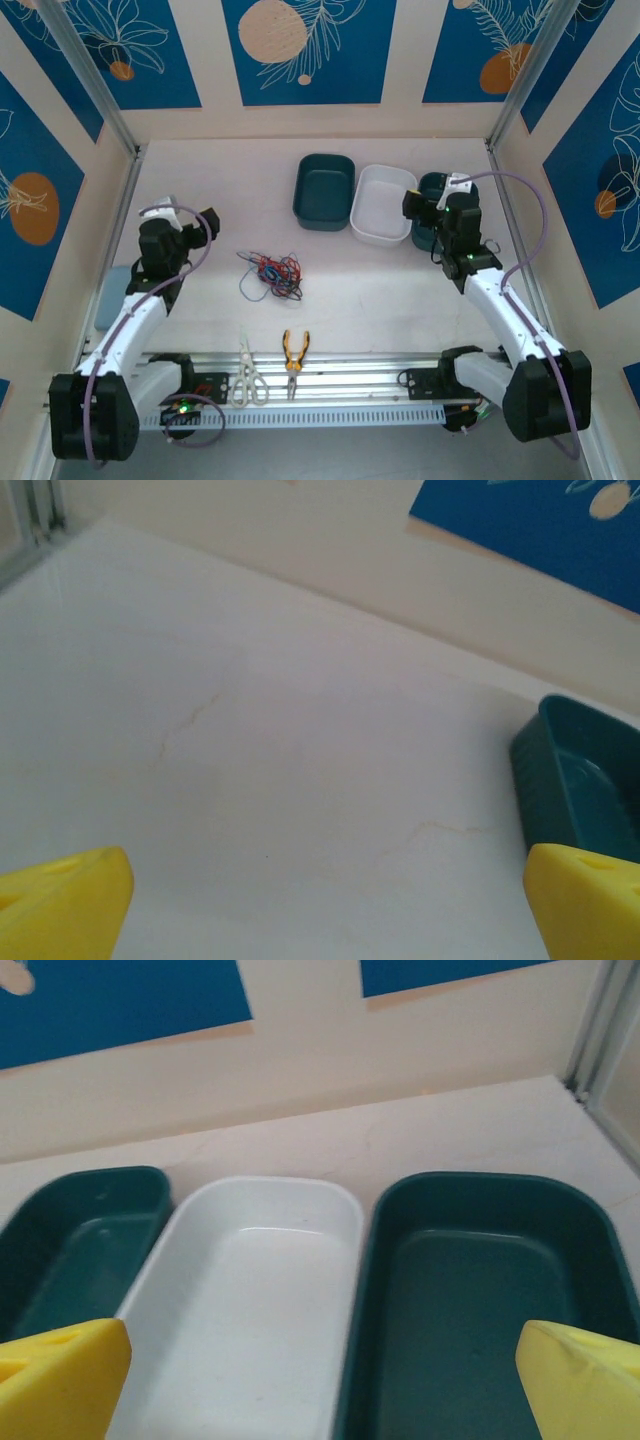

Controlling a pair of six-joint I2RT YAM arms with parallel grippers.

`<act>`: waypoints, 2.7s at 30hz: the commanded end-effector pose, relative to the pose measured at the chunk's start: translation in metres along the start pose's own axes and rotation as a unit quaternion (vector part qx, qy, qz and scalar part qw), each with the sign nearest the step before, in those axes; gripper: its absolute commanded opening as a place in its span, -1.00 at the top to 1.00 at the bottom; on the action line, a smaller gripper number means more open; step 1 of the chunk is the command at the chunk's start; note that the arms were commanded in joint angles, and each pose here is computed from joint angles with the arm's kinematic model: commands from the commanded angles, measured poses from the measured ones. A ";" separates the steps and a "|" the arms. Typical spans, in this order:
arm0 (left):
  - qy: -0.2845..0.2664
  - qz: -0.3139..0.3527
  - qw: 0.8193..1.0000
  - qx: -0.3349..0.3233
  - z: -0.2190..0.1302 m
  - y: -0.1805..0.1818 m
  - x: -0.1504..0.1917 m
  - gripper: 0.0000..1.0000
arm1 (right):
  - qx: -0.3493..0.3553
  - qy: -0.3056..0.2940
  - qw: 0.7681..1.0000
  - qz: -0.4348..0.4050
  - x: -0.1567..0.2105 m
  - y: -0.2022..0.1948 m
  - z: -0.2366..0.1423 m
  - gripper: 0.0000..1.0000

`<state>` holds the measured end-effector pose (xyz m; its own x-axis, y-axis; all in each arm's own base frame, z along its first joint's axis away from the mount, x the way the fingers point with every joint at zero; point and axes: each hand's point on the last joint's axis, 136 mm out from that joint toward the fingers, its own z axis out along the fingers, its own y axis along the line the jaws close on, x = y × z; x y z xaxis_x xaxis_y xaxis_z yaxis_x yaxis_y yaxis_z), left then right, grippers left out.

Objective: Untangle the cables

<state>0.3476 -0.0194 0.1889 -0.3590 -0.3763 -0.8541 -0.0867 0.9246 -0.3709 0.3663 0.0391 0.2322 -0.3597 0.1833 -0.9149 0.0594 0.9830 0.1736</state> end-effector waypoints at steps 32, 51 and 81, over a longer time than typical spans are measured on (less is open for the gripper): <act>0.273 -0.018 0.946 0.172 0.065 -0.149 0.165 0.30 | -0.206 0.426 0.880 0.046 0.190 0.217 -0.017 0.01; 0.285 -0.004 0.953 0.100 0.051 -0.128 0.151 0.00 | -0.253 0.461 0.851 0.005 0.232 0.254 -0.026 0.41; 0.301 -0.031 0.950 0.074 0.062 -0.116 0.180 0.86 | -0.248 0.457 0.854 0.006 0.238 0.262 -0.015 0.92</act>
<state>0.3508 -0.2006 0.0547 -0.8416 -0.2724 -0.4664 0.0055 0.8592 -0.5116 0.2853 0.3406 0.0529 -0.9566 -0.1049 -0.2717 -0.2383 0.8184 0.5230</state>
